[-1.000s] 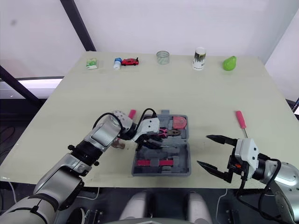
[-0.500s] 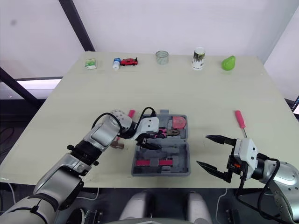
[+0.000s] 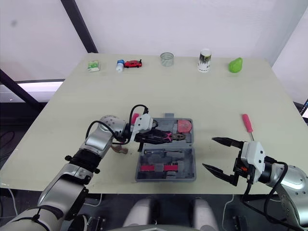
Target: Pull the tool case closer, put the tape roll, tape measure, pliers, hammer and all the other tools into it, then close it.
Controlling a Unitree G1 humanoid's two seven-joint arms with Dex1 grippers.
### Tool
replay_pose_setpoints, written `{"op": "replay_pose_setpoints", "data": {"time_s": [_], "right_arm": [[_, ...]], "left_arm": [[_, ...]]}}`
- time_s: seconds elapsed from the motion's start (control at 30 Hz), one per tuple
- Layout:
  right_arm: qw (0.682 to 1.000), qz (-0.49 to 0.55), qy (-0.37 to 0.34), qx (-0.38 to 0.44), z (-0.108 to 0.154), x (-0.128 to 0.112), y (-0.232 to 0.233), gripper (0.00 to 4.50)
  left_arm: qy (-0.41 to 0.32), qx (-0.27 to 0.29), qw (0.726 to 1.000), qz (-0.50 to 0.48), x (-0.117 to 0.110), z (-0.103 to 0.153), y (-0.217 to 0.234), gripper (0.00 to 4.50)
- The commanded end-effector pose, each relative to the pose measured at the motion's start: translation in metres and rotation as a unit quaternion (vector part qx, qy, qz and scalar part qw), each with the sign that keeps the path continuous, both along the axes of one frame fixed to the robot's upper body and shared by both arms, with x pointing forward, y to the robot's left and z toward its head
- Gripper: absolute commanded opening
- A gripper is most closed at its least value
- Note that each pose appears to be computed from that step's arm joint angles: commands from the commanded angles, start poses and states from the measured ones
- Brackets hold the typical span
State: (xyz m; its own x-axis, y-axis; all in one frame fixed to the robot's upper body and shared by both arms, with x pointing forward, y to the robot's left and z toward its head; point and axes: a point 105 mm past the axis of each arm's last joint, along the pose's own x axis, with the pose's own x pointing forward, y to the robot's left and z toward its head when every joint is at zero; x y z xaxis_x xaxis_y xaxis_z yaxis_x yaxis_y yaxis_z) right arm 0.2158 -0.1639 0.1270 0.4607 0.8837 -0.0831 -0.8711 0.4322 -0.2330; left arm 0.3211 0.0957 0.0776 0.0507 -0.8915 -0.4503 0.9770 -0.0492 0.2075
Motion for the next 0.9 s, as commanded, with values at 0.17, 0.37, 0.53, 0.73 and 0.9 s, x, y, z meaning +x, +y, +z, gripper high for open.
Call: {"op": "replay_pose_setpoints", "data": {"time_s": [0.17, 0.37, 0.53, 0.73, 0.9], "right_arm": [[1.000, -0.006, -0.022, -0.004, 0.007, 0.003, -0.002, 4.50], [1.000, -0.013, -0.023, -0.007, 0.007, 0.003, -0.003, 4.50], [1.000, -0.020, -0.017, -0.012, 0.002, 0.002, -0.005, 4.50], [0.999, -0.026, -0.016, -0.013, 0.001, 0.001, -0.006, 4.50], [0.999, -0.029, -0.014, -0.012, -0.001, 0.000, -0.006, 4.50]], "left_arm": [[-0.013, 0.005, 1.000, -0.017, -0.004, -0.014, -0.002, 0.08], [0.002, 0.019, 1.000, -0.018, -0.009, -0.029, -0.006, 0.08], [0.026, 0.060, 0.998, -0.010, -0.013, -0.054, 0.000, 0.08], [0.069, 0.076, 0.995, -0.001, -0.023, -0.071, 0.005, 0.08], [0.074, 0.086, 0.994, 0.008, -0.025, -0.078, 0.010, 0.08]]}}
